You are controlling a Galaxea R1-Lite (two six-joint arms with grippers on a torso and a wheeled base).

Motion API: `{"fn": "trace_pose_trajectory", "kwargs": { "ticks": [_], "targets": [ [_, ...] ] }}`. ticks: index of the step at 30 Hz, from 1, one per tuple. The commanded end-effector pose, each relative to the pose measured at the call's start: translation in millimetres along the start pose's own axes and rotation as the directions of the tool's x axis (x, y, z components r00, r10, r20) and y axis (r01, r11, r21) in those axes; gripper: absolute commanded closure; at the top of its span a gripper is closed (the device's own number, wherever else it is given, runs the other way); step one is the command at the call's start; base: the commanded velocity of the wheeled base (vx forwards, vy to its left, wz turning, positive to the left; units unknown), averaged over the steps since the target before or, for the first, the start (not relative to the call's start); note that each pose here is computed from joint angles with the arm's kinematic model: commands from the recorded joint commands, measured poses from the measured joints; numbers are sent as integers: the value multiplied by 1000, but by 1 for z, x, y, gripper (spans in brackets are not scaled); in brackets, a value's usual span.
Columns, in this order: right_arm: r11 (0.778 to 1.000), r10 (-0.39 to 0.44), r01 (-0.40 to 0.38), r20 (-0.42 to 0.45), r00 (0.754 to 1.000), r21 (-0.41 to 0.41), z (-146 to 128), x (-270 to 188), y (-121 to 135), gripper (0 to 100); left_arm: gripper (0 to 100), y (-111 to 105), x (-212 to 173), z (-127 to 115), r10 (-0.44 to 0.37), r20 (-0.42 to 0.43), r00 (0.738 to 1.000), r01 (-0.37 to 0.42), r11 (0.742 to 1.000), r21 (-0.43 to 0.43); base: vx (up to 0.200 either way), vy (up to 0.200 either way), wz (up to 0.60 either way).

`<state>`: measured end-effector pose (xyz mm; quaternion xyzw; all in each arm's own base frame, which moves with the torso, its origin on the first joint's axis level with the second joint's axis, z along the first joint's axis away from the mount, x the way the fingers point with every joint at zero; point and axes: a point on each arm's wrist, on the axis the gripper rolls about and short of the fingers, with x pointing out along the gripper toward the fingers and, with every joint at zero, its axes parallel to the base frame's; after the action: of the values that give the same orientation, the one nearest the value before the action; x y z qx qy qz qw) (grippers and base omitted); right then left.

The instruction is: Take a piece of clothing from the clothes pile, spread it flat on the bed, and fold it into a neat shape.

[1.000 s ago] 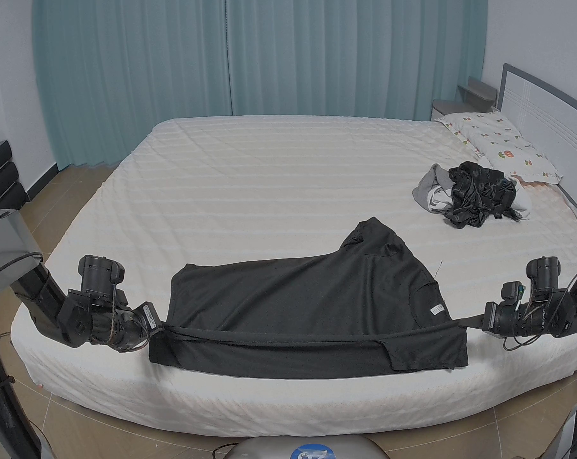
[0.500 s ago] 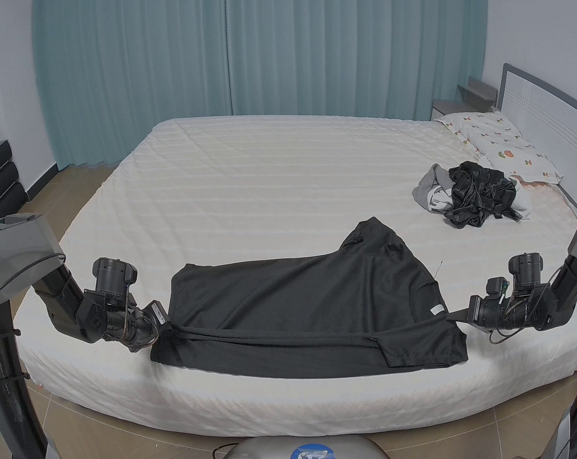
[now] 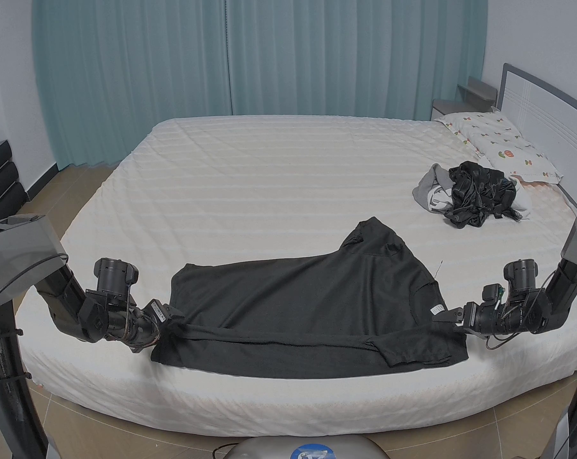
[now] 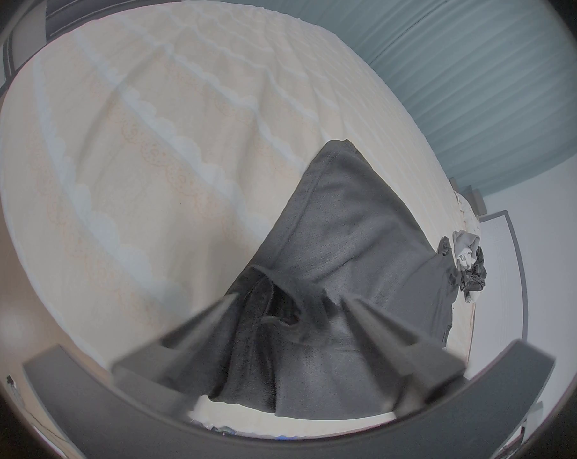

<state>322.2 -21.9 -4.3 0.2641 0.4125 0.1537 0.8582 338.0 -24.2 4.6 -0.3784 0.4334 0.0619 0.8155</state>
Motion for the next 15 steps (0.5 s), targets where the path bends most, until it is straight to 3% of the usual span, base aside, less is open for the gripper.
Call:
{"fn": "trace_pose_trajectory", "kwargs": {
  "ticks": [1,5,10,12,15],
  "targets": [
    [1000,-9,9,25,1000,10,-3,-17,1,0,0,-5,-17,9,-30,46,998,31,999,-30,0,0,0],
    [999,-9,7,50,999,44,-10,-33,9,0,0,-11,-27,12,-52,71,996,56,997,-59,0,0,0],
    [982,-25,4,107,994,188,-18,-51,19,0,0,-17,-40,12,-76,86,993,85,991,-107,0,0,0],
    [961,-28,-6,118,993,278,-27,-55,20,0,0,-16,-43,3,-67,66,996,74,992,-105,0,0,0],
    [938,-24,-19,120,992,345,-36,-53,17,0,0,-20,-43,-10,-62,35,997,65,995,-79,0,0,0]
  ]
}}
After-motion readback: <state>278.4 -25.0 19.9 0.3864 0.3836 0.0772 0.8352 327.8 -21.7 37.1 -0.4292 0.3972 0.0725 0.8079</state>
